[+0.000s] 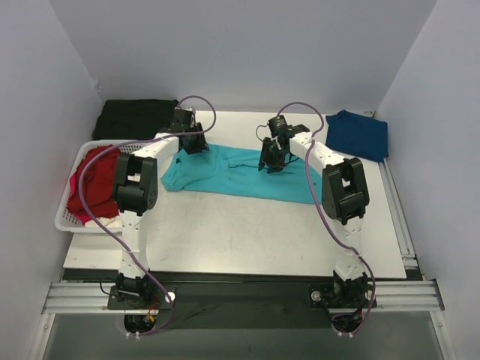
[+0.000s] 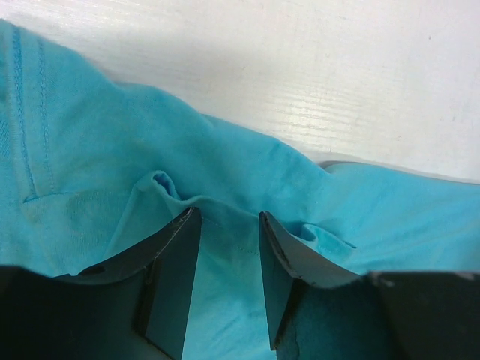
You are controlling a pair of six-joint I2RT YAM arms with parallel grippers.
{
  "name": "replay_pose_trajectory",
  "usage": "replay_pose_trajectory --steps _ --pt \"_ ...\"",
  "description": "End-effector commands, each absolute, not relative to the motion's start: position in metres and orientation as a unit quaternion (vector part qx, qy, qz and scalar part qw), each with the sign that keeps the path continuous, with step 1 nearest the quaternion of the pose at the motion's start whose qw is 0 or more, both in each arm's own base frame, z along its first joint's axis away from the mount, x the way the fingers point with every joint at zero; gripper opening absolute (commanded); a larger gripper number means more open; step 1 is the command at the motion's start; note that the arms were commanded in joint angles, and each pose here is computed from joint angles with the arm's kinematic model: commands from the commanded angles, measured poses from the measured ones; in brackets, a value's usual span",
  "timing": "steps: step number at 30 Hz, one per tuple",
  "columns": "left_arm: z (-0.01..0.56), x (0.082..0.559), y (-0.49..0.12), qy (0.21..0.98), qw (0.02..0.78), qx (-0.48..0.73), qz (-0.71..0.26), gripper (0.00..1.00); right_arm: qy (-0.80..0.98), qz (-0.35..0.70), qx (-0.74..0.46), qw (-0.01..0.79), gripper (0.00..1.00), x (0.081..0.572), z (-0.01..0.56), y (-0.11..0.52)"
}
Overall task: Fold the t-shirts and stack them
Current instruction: Fold the other side of the tshirt into a rectangle
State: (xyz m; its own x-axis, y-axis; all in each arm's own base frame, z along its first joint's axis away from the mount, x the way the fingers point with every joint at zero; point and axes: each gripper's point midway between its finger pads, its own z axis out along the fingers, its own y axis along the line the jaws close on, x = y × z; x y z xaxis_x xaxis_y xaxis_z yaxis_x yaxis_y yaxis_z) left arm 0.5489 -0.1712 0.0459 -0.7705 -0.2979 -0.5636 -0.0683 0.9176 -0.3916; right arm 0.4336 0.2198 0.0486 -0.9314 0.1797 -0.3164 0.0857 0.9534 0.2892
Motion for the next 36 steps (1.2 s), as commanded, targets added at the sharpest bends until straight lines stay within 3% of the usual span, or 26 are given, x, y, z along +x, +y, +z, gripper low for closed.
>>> replay_pose_trajectory --steps 1,15,36 --pt "0.089 0.563 -0.177 0.899 0.381 -0.083 -0.198 0.47 0.972 0.145 0.071 0.17 0.35 0.436 0.059 0.223" --pt "0.113 0.569 -0.142 0.883 0.432 -0.106 -0.153 0.47 0.972 0.151 0.066 0.166 0.35 0.435 0.058 0.23" --pt "0.068 0.567 -0.12 0.915 0.365 -0.138 -0.097 0.47 0.974 0.146 0.068 0.162 0.35 0.437 0.056 0.231"
